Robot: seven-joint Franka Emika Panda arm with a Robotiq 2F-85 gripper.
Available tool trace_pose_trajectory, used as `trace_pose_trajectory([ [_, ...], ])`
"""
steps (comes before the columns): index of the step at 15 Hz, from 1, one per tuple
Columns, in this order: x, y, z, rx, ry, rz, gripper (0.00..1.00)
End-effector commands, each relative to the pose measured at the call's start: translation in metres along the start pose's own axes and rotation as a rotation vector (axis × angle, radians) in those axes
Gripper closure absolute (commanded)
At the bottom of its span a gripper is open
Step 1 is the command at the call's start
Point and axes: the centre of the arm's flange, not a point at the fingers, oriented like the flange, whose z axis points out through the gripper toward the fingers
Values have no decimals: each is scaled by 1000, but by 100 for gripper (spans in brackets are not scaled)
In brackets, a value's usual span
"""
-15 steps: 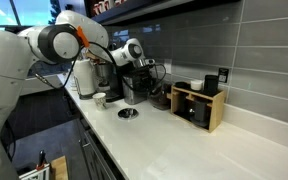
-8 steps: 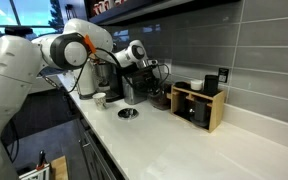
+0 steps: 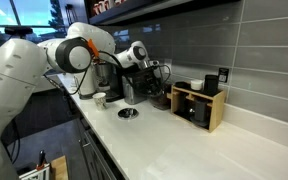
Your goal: Use the spoon to put some contents of the jar in the cup
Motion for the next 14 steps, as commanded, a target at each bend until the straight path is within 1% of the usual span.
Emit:
trace_pose_trajectory([
  [1, 4, 6, 0, -1, -20, 18, 77],
  [2, 2, 9, 0, -3, -27, 23, 77],
  [4, -2, 16, -1, -9, -24, 32, 94],
  [5, -3, 18, -1, -12, -24, 38, 98],
  [6, -3, 20, -1, -12, -24, 38, 90],
  [7, -3, 22, -2, -11, -31, 40, 85],
  [8, -4, 21, -2, -14, -37, 40, 93],
  [9, -5, 21, -2, -14, -45, 42, 97],
  [11, -7, 22, -9, -21, -52, 51, 100],
  [14, -13, 23, -21, -45, -57, 68, 99],
])
